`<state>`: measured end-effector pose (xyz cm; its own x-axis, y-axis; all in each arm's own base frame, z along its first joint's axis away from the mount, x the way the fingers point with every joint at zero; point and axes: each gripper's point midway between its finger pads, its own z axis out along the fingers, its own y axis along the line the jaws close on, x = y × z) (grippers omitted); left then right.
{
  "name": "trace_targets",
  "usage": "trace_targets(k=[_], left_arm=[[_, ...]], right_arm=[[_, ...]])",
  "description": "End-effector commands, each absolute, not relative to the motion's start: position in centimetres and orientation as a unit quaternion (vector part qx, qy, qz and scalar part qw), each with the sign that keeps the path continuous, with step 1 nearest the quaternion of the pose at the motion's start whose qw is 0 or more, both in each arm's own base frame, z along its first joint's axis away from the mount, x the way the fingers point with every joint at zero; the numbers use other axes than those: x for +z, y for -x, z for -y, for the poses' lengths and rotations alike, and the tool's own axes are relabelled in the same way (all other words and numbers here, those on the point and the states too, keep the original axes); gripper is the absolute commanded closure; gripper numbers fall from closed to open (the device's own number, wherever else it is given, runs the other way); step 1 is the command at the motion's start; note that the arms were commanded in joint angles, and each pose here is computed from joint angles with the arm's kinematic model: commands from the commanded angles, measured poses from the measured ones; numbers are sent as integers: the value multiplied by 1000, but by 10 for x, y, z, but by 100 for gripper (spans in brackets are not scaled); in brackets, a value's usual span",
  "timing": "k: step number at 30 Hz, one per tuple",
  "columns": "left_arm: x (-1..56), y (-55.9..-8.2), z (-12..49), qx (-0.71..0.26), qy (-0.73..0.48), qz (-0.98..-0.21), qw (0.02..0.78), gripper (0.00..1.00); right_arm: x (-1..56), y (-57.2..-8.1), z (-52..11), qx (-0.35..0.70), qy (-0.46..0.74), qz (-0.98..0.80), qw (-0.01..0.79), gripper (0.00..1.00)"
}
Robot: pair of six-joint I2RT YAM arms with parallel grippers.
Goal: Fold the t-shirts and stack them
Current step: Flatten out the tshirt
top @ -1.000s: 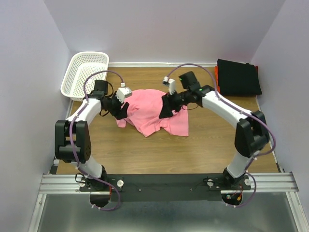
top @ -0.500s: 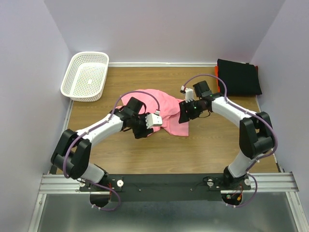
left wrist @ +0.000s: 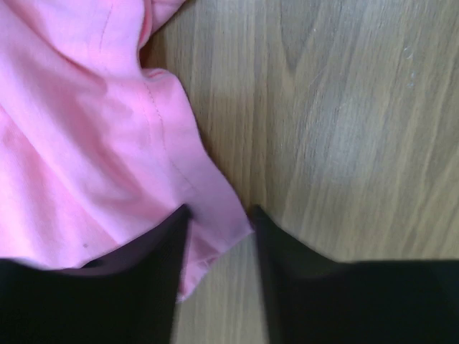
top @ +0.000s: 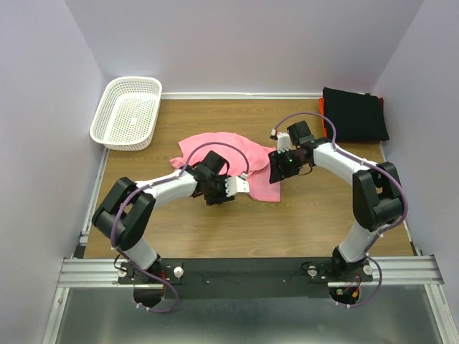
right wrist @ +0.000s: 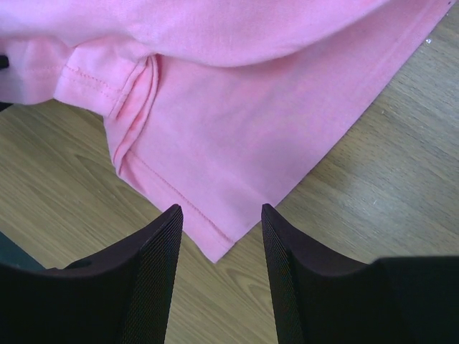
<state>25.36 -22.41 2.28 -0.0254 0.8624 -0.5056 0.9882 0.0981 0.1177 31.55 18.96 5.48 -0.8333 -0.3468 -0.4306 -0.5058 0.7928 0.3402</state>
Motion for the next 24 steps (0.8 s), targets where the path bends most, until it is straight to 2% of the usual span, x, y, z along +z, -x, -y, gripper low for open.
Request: trace_targets(k=[1, 8, 11, 18, 24], left_arm=[[5, -252, 228, -129, -674, -696, 213, 61], [18, -246, 248, -149, -682, -683, 215, 99], [36, -249, 249, -153, -678, -683, 226, 100], [122, -278, 257, -188, -638, -684, 300, 100], [130, -280, 252, -202, -631, -687, 297, 100]], right_arm=[[46, -314, -180, 209, 222, -938, 163, 45], [41, -314, -175, 201, 220, -942, 154, 45], [39, -315, -170, 189, 217, -946, 152, 45], [40, -316, -165, 185, 218, -946, 151, 44], [42, -322, -172, 196, 225, -943, 149, 41]])
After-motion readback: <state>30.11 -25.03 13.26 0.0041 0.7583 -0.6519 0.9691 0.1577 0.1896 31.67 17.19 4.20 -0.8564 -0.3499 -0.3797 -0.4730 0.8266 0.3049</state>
